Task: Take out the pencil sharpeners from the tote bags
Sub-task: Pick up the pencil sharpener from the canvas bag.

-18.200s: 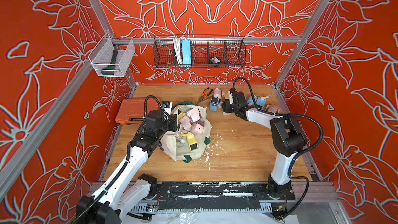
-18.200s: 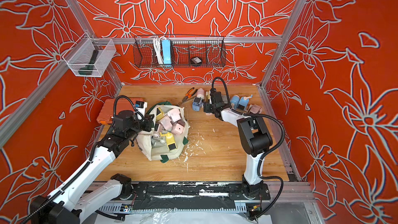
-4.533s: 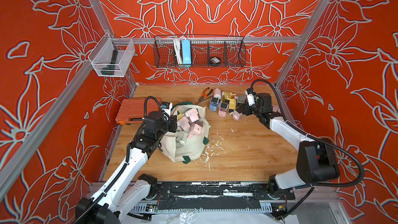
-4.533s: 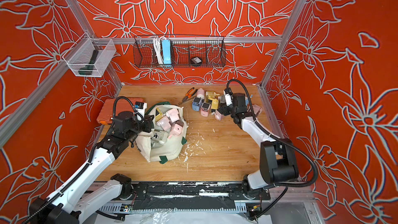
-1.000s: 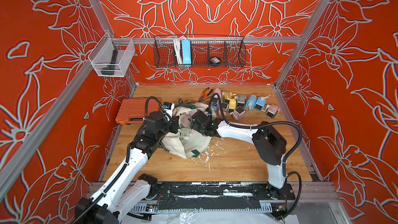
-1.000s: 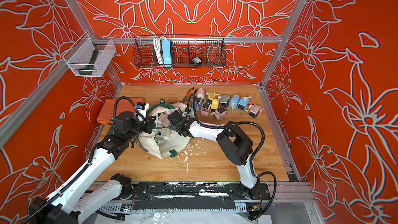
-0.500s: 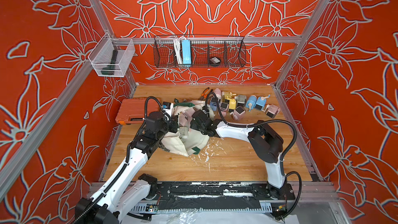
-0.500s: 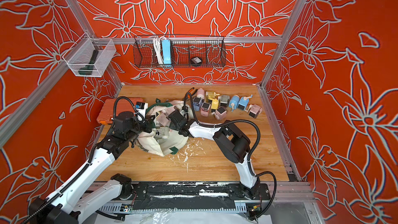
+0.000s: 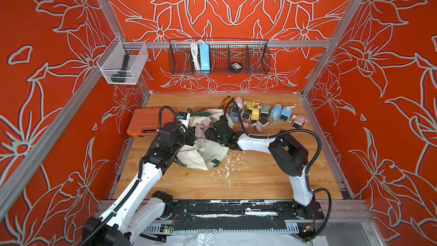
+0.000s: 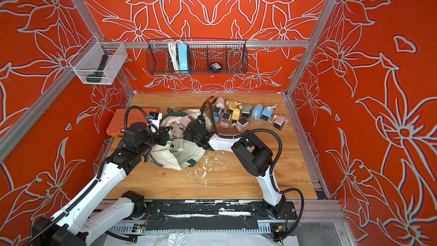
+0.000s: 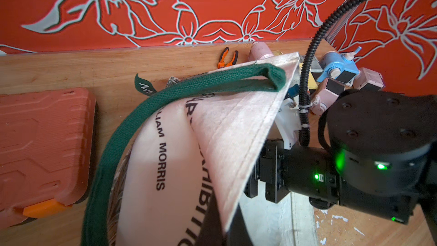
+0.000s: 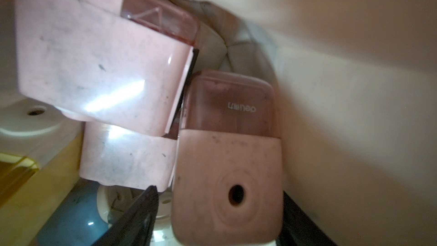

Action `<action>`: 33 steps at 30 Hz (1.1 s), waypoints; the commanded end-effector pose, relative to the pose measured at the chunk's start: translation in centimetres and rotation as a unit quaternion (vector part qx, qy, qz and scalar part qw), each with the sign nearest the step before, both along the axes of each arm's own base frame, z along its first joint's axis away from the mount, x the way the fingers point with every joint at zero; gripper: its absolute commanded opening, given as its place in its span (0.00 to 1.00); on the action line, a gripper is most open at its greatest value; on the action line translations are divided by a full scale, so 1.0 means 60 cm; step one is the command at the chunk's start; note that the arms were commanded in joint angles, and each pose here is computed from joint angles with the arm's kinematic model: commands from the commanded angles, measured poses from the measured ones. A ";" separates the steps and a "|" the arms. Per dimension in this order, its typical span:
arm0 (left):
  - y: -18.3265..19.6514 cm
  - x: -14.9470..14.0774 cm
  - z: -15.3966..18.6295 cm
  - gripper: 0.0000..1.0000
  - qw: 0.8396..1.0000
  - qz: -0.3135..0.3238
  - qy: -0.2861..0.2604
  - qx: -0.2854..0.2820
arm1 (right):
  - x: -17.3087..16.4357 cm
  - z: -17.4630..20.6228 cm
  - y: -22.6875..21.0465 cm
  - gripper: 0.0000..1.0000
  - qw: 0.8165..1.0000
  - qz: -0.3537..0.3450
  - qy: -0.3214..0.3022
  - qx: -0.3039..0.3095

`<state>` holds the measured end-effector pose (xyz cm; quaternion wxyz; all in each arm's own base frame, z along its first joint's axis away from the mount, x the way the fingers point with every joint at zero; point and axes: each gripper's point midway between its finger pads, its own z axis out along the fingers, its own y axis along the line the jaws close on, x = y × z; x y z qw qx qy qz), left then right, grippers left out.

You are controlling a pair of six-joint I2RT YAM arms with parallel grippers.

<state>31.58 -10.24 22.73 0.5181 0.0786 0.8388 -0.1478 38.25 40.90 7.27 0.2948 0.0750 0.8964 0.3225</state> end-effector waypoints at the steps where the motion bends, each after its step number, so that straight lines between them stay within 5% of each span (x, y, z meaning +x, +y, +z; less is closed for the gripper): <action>1: 0.000 -0.007 -0.022 0.00 1.000 -0.001 0.022 0.002 | 0.016 -0.007 0.002 0.73 1.000 -0.003 -0.002 0.019; 7: 0.000 -0.006 -0.024 0.00 1.000 -0.001 0.023 0.003 | 0.025 -0.004 0.002 0.63 1.000 -0.003 -0.007 0.030; 16: -0.001 -0.006 -0.026 0.00 1.000 -0.002 0.026 0.004 | 0.041 -0.006 -0.001 0.74 0.998 -0.020 0.011 0.056; 33: 0.000 -0.006 -0.026 0.00 1.000 -0.001 0.026 0.005 | 0.030 0.024 -0.016 0.45 0.998 0.002 -0.012 0.056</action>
